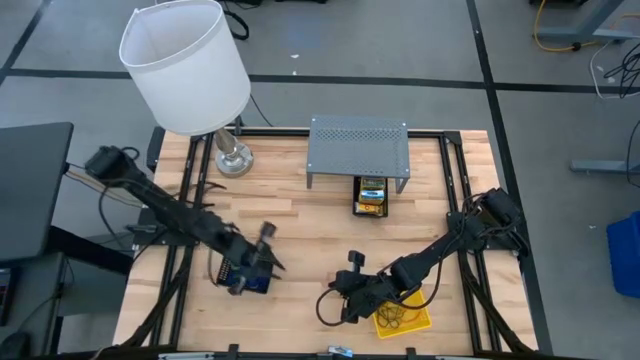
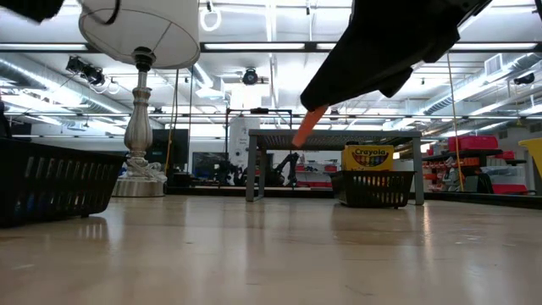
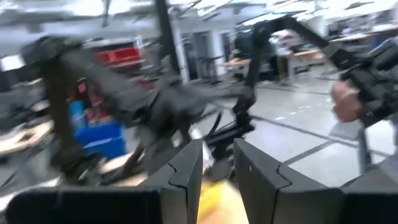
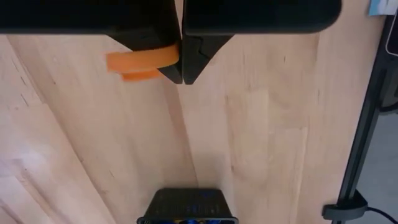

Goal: Pick & Place Office Desk Supplies
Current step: Put the orange rubber band into the yellow bin

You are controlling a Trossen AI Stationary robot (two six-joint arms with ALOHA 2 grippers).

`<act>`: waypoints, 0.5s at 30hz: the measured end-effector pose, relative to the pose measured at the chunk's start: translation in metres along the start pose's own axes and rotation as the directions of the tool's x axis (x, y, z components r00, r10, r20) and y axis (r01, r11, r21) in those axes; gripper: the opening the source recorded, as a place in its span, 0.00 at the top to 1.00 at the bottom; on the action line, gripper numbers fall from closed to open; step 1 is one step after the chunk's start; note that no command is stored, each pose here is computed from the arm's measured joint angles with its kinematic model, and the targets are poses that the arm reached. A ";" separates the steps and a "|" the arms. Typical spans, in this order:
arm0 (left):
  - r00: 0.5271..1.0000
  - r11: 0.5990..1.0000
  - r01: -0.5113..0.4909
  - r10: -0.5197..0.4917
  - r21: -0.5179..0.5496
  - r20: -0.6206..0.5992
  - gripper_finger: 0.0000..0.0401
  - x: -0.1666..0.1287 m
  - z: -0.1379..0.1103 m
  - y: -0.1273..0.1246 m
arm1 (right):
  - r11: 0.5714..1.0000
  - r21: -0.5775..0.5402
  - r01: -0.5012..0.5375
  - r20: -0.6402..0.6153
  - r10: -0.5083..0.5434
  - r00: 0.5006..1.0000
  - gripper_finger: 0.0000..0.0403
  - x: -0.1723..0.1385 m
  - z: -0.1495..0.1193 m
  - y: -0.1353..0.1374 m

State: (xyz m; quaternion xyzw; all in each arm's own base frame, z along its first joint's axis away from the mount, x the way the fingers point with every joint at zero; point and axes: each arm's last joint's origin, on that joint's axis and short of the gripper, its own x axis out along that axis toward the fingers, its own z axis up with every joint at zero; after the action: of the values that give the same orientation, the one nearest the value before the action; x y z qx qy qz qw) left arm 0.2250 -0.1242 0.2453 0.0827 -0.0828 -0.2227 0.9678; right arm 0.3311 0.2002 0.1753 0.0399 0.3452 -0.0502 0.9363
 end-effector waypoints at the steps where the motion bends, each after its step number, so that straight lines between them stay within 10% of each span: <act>1: 1.000 1.000 -0.024 0.024 -0.008 -0.009 0.75 -0.013 -0.003 0.001 | 1.000 -0.006 -0.002 0.000 0.002 1.000 1.00 0.000 0.000 0.001; 15: 0.971 0.959 -0.233 0.221 -0.158 -0.090 0.75 -0.129 -0.055 0.001 | 1.000 -0.021 -0.013 -0.010 0.012 1.000 1.00 0.000 -0.001 0.001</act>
State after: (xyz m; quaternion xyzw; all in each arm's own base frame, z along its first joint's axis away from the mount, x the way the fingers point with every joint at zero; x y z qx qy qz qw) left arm 0.1214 -0.0588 0.1761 -0.0010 -0.0381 -0.1131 0.9929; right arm 0.3306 0.2008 0.1750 0.0325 0.3501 -0.0405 0.9353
